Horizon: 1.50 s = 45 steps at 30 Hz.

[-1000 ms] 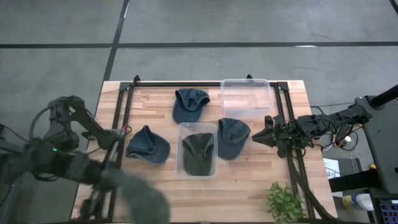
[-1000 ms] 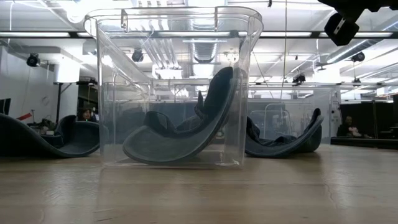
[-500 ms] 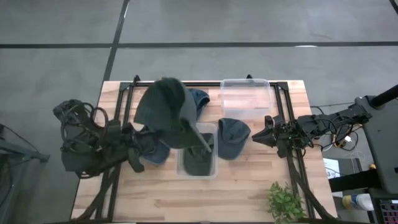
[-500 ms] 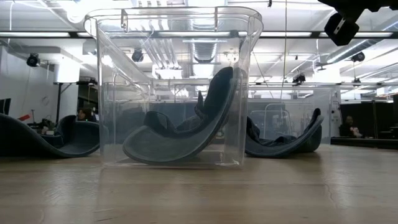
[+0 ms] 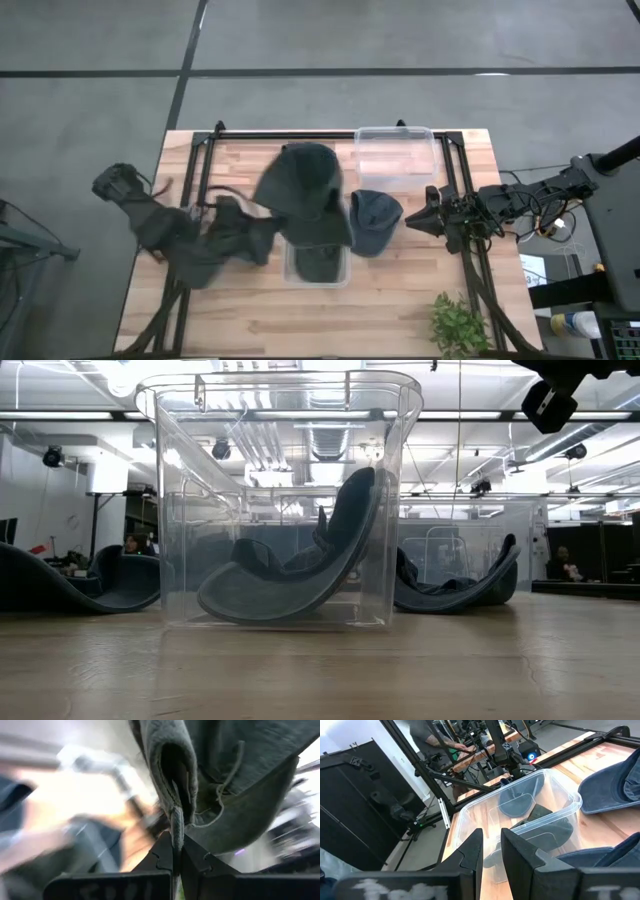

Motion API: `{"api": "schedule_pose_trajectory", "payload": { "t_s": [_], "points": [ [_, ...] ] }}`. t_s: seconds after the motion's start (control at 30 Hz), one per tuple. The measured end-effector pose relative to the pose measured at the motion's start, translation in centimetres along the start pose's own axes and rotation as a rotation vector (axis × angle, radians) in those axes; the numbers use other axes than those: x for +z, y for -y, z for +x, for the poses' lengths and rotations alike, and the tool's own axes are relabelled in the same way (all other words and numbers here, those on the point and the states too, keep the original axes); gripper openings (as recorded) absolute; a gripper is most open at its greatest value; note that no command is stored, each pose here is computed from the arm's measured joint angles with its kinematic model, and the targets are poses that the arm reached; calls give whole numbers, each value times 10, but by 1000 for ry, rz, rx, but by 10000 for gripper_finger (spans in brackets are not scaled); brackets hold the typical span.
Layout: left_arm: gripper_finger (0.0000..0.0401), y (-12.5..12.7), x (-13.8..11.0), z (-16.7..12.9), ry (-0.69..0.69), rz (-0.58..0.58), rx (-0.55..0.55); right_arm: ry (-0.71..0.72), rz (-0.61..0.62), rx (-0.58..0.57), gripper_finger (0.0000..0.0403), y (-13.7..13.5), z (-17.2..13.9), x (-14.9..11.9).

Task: Pick & Place hat
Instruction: Put the black cap into the bottom transparent bin

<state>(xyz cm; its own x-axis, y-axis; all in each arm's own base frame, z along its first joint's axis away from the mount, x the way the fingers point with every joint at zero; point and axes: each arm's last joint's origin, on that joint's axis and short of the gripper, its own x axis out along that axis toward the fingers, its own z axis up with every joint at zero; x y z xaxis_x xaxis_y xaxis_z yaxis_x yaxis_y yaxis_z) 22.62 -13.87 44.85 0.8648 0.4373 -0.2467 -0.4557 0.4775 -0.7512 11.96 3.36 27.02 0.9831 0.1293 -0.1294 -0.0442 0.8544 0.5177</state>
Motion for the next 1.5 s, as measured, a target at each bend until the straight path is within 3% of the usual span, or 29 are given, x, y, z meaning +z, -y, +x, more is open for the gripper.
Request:
{"api": "schedule_pose_trajectory", "payload": {
  "t_s": [0.2, 0.5, 0.67, 0.97, 1.13, 1.3, 1.5],
  "points": [
    [7, -25, -5, 39, -208, 20, 213, -1, -32, 0, 63, 0, 0, 0],
    [7, -45, -15, 72, -464, 59, 361, -2, -117, 0, 63, 0, 0, 0],
    [7, -70, -27, 81, -510, 25, 456, -1, -133, 0, 63, 0, 0, 0],
    [7, -116, -55, 89, -536, -190, 432, -2, -132, 0, 63, 0, 0, 0],
    [7, -131, -69, 95, -567, -240, 423, -3, -130, -1, 63, 0, 0, 0],
    [9, -134, -73, 97, -564, -268, 423, -3, -129, -1, 63, 0, 0, 0],
    [45, -128, -71, 98, -577, -296, 394, -3, -129, -1, 63, 0, 0, 0]
  ]
}}
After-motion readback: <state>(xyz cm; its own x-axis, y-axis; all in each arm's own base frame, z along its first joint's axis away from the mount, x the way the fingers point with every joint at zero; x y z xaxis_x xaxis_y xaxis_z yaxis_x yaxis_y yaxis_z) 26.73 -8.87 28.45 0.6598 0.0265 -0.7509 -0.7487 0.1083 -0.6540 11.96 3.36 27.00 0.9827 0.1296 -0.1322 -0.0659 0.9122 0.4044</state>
